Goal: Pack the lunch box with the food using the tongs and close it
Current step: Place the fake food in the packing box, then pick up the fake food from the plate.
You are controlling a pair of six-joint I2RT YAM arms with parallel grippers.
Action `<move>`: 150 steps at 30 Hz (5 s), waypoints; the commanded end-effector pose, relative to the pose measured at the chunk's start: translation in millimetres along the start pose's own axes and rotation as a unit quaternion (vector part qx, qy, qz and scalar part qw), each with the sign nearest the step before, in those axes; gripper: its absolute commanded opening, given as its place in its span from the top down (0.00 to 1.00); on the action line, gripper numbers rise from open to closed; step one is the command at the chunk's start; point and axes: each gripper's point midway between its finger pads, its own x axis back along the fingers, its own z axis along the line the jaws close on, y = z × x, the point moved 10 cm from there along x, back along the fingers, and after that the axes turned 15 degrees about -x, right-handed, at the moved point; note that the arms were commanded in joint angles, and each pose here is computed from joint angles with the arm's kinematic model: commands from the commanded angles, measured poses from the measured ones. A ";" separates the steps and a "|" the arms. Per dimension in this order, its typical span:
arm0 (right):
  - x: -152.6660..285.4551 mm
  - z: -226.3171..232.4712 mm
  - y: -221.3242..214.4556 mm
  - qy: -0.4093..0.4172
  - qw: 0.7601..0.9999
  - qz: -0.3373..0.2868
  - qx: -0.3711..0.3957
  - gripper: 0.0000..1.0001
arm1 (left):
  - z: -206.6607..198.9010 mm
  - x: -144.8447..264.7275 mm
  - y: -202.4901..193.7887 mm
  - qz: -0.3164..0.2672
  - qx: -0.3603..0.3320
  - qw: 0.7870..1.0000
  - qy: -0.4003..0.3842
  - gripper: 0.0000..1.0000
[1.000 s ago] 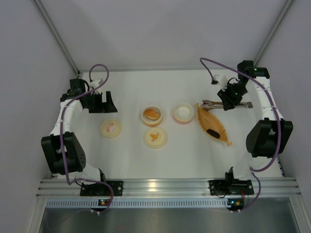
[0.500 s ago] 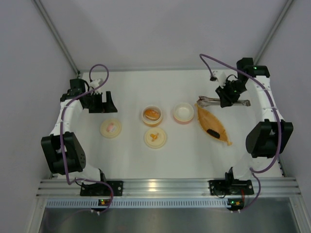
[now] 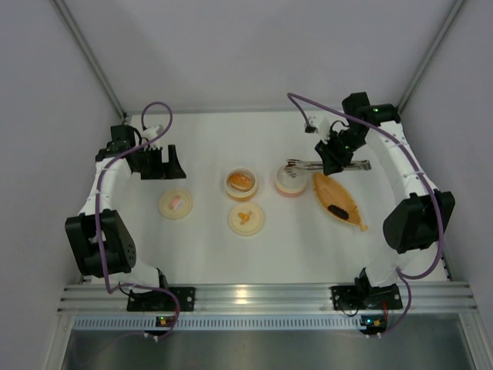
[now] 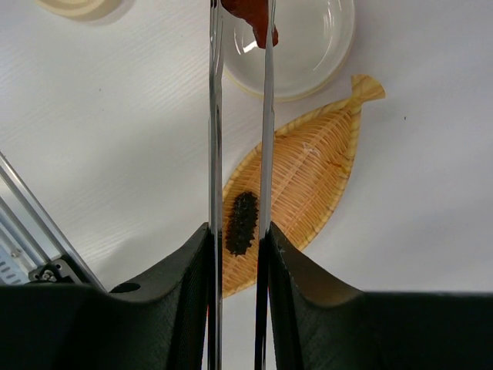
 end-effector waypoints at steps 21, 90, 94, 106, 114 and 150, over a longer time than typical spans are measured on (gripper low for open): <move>-30.5 3.2 -4.1 0.023 0.996 0.076 -0.050 0.75 | 4.7 1.5 5.3 -0.015 -0.019 1.000 0.010 0.02; 31.6 17.5 -166.2 -0.018 0.980 0.155 -0.120 0.63 | -9.2 9.0 12.3 -0.042 -0.057 0.997 -0.015 0.02; 28.7 13.8 -166.4 -0.017 0.978 0.163 -0.126 0.62 | -8.7 8.1 11.6 -0.041 -0.056 0.997 -0.014 0.02; 15.7 -4.5 -167.5 -0.045 0.972 0.182 -0.144 0.62 | -7.6 5.9 12.4 -0.041 -0.053 0.998 -0.013 0.02; 16.9 -10.0 -165.8 -0.076 0.971 0.175 -0.146 0.67 | -6.4 3.4 11.6 -0.039 -0.045 0.998 -0.015 0.02; 29.5 -22.2 -153.6 -0.050 0.961 0.230 -0.144 0.69 | -5.1 2.1 11.8 -0.038 -0.043 0.998 -0.012 0.02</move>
